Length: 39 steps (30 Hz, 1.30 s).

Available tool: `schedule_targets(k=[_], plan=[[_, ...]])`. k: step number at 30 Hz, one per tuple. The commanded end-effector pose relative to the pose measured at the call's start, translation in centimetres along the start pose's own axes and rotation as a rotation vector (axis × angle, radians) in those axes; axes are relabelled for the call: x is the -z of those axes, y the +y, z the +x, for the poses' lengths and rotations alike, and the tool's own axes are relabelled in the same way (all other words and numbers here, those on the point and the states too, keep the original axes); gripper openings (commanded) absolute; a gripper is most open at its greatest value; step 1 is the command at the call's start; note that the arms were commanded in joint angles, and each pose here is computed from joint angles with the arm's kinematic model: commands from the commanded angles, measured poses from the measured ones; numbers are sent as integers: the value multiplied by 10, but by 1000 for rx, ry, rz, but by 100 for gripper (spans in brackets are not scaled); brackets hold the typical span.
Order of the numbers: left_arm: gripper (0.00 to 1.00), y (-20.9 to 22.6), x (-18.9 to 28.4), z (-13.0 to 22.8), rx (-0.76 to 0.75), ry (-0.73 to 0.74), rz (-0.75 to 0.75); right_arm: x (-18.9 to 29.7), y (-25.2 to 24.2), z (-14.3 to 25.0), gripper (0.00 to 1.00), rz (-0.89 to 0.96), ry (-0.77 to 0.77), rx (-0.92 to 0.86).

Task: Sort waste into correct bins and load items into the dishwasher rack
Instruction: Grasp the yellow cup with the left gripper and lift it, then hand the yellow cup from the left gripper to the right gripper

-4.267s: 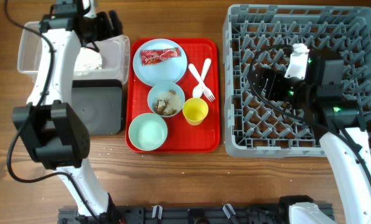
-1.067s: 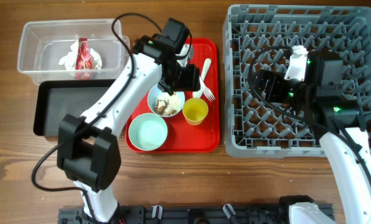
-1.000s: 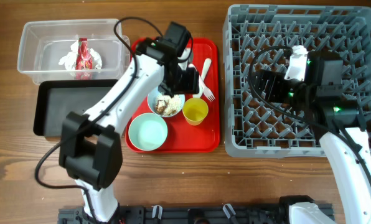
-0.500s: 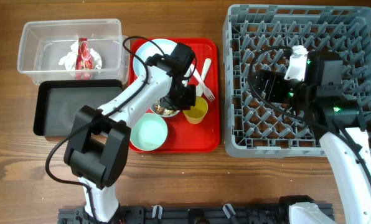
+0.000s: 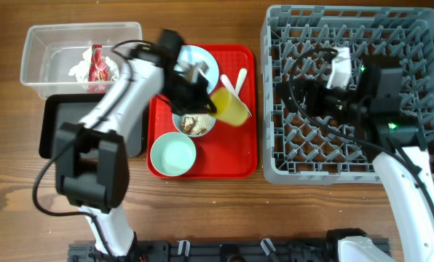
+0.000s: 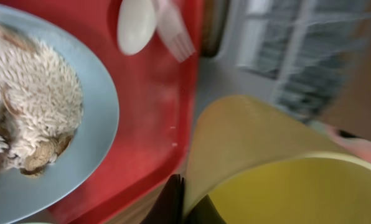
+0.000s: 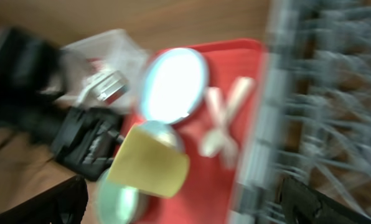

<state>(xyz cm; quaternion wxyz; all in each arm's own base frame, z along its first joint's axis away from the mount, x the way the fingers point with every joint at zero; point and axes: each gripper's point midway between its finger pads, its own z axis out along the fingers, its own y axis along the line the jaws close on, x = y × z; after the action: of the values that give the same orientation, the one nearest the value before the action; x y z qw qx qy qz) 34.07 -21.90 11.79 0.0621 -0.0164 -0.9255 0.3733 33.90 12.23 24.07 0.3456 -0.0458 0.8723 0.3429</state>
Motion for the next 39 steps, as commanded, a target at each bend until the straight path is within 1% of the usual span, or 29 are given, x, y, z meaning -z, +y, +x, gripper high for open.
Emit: schedule_targets(k=[1,2,4,5,8,10,14,16,18,21,24,26,28,32,33,34,35,36,38,39], plan=[[4,-64,57,2,-171,-32,454,-8,62,11,100,-393,88,102],[4,-65,63,1,-166,-37,484,-10,73,13,100,-466,100,124],[4,-69,71,0,-164,-44,533,-17,82,15,100,-553,119,145],[4,-75,77,0,-167,-42,585,-23,85,17,100,-589,133,152],[4,-87,87,3,-187,-34,679,-36,92,23,100,-668,166,163],[4,-92,91,4,-191,-28,716,-45,93,25,100,-696,183,154],[4,-94,93,5,-190,-24,732,-53,93,16,97,-708,152,170],[4,-96,95,6,-192,-22,746,-52,95,11,94,-713,136,178],[4,-99,96,7,-193,-16,764,-52,96,9,89,-717,123,196],[4,-100,94,10,-185,-4,764,-51,98,4,88,-724,99,226],[4,-105,88,14,-191,17,763,-50,101,0,85,-732,82,235],[4,-109,85,17,-198,29,762,-50,102,-1,77,-733,81,235],[4,-110,83,18,-204,34,762,-50,102,-1,73,-733,82,234],[4,-111,83,18,-208,34,762,-50,103,0,72,-735,89,222],[4,-111,83,18,-208,34,762,-50,103,0,68,-735,90,222],[4,-111,83,18,-208,34,762,-50,104,0,63,-736,91,222],[7,-111,83,18,-208,34,762,-50,104,1,58,-736,92,220],[19,-111,83,18,-210,33,762,-50,104,1,47,-736,92,220],[52,-111,83,16,-229,24,763,-50,104,1,32,-736,92,219],[59,-111,84,15,-243,16,763,-50,103,0,33,-733,91,217]])
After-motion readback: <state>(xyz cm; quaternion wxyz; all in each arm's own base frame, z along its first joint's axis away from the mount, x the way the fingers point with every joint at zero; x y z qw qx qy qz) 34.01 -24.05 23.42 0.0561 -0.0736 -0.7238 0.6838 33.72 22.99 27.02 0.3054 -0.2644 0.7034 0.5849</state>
